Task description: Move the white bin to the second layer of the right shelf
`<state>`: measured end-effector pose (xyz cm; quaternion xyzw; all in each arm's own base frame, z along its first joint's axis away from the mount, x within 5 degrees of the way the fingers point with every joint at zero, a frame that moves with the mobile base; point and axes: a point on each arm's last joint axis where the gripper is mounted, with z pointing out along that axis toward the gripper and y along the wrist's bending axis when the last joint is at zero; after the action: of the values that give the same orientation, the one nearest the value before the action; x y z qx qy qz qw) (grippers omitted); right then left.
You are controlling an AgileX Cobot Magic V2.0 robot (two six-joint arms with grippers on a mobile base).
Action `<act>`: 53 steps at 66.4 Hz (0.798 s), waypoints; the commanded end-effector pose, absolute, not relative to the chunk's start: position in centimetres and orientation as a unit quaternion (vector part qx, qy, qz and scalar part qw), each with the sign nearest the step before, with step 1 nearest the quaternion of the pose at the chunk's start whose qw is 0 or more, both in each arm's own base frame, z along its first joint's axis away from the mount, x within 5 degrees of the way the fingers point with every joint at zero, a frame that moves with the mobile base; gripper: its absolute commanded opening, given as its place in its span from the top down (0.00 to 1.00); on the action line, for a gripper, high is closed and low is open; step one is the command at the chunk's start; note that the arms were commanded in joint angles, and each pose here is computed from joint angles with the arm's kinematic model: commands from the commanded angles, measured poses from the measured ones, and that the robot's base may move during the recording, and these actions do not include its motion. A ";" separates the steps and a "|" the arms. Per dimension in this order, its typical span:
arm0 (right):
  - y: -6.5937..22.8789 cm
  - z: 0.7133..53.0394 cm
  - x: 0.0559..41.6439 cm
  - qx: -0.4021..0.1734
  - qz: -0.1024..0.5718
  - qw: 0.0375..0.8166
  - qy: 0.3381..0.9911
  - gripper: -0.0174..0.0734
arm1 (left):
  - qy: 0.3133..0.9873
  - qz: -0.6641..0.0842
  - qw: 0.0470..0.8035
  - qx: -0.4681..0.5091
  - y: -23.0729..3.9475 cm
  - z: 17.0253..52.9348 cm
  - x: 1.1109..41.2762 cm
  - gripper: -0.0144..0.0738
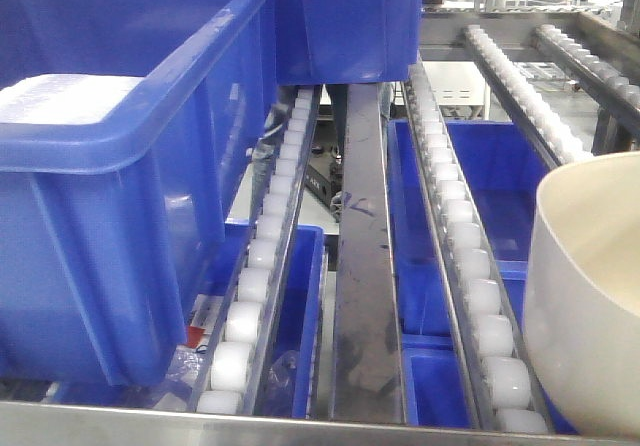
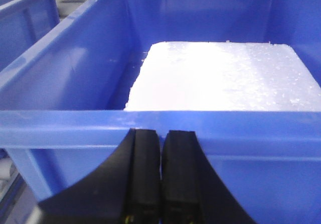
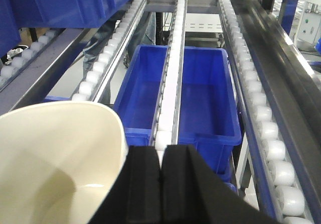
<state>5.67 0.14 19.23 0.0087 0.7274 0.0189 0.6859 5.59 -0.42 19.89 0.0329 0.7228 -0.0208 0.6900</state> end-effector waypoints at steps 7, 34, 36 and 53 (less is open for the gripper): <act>0.0 20.8 5.4 0.012 0.012 0.735 0.677 0.75 | 0.700 -0.024 0.713 0.032 -0.4 19.5 5.6 0.74; 0.0 20.7 5.4 0.011 0.012 0.732 0.681 0.75 | 0.700 -0.024 0.713 0.032 -0.4 19.5 5.6 0.74; 0.0 20.7 5.4 0.011 0.012 0.730 0.684 0.75 | 0.700 -0.024 0.713 0.032 -0.4 19.5 5.6 0.74; 0.2 18.1 5.3 -0.015 -0.001 0.626 0.780 0.75 | 0.700 -0.024 0.713 0.032 -0.4 19.5 5.6 0.74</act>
<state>5.38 0.23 17.47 -0.0098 0.7913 0.0088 0.6113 5.59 -0.42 19.89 0.0329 0.7228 -0.0208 0.6900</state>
